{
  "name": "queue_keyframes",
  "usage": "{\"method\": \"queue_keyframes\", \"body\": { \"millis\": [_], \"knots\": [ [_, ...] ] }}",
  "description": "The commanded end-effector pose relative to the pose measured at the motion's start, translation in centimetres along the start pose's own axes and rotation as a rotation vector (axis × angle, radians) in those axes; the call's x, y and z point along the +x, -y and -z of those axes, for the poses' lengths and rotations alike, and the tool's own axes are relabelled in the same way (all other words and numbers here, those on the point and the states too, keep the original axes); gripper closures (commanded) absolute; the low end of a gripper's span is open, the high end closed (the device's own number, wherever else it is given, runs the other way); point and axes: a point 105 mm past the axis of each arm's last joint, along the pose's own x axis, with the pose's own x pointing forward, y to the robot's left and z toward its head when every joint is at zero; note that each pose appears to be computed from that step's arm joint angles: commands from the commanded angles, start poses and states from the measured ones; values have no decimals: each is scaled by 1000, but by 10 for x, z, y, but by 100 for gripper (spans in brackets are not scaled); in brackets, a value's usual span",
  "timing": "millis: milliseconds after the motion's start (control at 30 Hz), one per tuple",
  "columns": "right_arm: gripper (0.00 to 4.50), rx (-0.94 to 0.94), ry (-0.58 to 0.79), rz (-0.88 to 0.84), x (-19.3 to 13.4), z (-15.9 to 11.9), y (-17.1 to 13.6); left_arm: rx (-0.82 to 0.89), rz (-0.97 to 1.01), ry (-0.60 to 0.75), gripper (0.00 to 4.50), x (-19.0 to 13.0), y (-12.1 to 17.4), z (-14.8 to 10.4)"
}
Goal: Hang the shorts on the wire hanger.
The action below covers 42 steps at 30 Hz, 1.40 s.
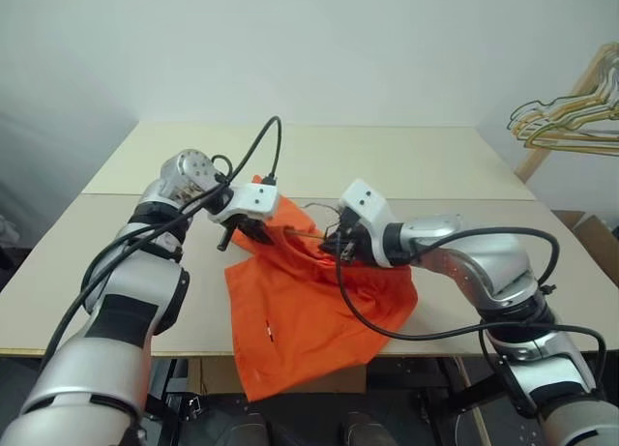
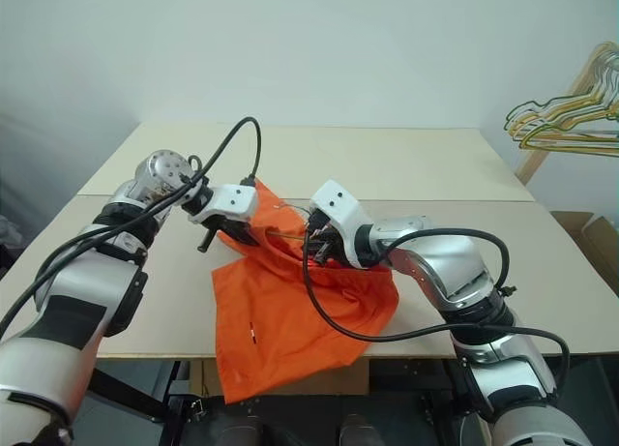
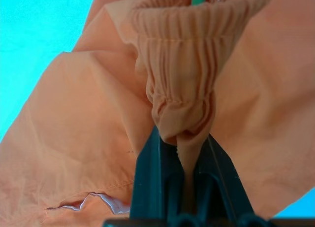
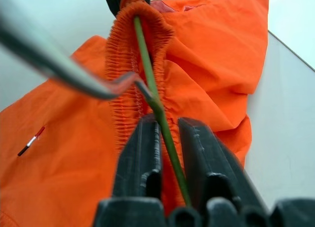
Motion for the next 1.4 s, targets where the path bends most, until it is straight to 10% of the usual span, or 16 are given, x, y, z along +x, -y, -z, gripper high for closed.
{"method": "queue_keyframes", "body": {
  "millis": [33,200,600,933,1400],
  "knots": [
    [447,-43,78,55,-13,-17,12,32,-44,41,450,-14,-9,-13],
    [450,-73,84,49,-16,-14,14,6,-56,125,376,-23,-12,-22],
    [450,-153,111,30,-30,-13,14,-99,-187,62,2,-54,-17,3],
    [450,-151,129,37,-43,-16,17,-37,-216,-70,20,-20,-13,25],
    [450,-134,131,56,-52,-10,19,-41,-319,-86,447,-29,-27,23]
  ]
}}
